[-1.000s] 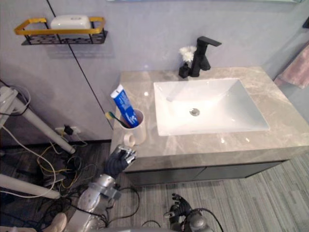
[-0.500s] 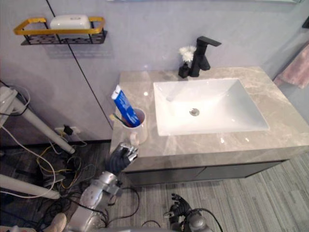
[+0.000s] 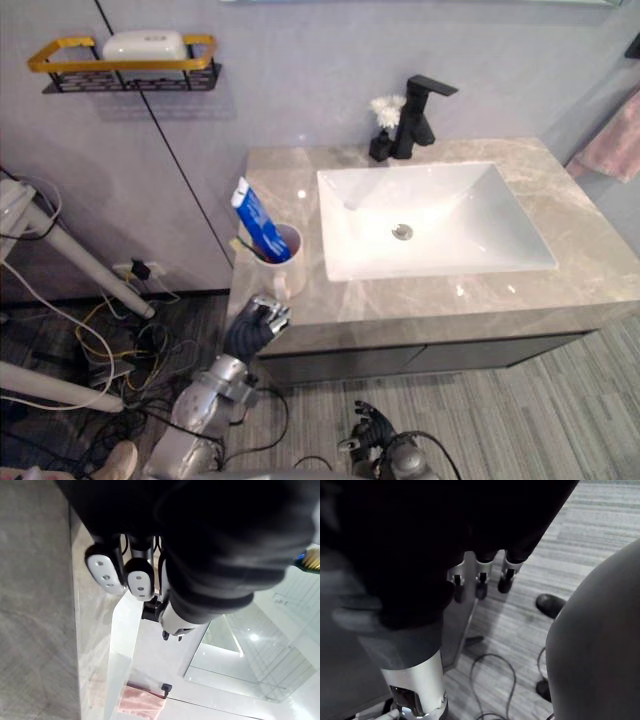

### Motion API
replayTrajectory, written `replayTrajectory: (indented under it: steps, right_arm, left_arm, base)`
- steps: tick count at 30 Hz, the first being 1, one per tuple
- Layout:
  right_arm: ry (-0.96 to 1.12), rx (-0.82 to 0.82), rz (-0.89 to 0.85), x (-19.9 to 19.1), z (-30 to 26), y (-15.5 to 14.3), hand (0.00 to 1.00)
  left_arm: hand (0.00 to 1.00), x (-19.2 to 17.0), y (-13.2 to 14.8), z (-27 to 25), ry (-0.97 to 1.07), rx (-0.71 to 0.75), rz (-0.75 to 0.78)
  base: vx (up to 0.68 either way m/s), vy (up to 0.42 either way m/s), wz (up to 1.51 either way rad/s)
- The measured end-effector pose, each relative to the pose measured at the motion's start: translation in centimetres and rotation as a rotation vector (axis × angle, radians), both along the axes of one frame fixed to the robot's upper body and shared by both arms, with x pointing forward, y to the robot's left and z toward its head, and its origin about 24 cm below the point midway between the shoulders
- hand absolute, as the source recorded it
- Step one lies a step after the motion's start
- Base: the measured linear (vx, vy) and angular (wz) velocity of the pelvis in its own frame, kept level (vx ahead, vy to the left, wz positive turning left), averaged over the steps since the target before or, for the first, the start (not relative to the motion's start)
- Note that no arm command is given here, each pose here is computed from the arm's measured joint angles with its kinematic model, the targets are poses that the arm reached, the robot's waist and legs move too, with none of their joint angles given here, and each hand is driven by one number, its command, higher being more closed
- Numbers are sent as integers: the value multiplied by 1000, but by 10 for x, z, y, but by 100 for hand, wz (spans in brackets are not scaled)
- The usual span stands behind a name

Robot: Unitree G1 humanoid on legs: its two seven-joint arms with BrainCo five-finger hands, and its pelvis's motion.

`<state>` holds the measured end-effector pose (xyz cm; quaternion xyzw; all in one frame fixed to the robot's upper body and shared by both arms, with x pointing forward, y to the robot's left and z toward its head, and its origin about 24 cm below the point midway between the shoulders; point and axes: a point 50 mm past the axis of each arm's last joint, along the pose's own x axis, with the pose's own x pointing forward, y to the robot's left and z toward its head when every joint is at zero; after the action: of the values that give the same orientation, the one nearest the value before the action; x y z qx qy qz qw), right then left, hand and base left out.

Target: Organize washtable

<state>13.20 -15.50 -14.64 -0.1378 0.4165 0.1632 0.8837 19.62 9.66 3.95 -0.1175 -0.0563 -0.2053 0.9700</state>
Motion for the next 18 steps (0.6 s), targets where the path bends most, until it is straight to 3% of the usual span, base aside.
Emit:
replayTrajectory:
  steps: [18]
  right_arm:
    - [4, 18, -9, -1, -1, 4, 0]
  left_arm:
    - [100, 8, -3, -5, -15, 68, 21]
  base:
    - [0, 0, 0]
